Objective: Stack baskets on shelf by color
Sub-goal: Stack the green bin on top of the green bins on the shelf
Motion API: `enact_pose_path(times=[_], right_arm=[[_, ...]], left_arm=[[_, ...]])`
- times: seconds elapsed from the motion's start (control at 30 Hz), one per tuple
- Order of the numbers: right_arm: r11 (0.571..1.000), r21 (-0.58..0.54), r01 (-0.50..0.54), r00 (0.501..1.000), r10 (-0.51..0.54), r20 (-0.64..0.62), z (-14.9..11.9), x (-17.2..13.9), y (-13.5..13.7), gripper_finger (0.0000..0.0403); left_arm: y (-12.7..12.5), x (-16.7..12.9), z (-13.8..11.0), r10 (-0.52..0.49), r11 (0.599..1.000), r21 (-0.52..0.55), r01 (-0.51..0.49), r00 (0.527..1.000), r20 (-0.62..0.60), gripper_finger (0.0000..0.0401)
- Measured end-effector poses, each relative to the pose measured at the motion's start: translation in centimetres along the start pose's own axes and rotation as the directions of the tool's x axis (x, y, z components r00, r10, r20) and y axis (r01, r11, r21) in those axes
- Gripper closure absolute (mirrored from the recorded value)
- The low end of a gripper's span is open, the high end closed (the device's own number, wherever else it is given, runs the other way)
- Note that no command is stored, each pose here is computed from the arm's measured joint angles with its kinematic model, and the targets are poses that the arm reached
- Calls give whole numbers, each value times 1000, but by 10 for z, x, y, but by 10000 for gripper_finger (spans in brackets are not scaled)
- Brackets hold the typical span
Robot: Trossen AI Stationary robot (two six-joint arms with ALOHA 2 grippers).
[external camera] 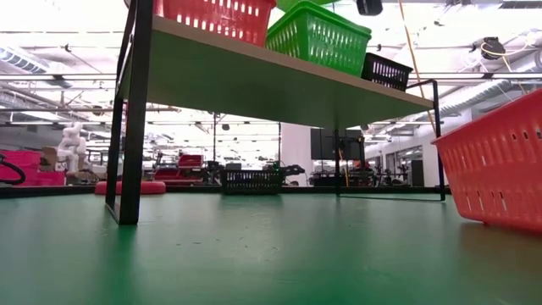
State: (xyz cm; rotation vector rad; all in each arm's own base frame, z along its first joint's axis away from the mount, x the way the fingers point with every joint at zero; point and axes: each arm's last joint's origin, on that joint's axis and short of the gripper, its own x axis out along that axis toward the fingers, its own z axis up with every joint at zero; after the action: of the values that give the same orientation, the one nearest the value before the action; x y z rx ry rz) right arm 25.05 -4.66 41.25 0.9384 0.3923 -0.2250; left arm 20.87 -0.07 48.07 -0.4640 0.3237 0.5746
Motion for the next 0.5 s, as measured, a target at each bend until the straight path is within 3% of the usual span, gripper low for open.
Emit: enact_pose_path(times=[0.5], right_arm=[[990, 135, 43, 984, -18, -180, -7, 30, -11, 400]], left_arm=[[-8, -3, -6, -58, 998, 24, 59, 998, -34, 173]])
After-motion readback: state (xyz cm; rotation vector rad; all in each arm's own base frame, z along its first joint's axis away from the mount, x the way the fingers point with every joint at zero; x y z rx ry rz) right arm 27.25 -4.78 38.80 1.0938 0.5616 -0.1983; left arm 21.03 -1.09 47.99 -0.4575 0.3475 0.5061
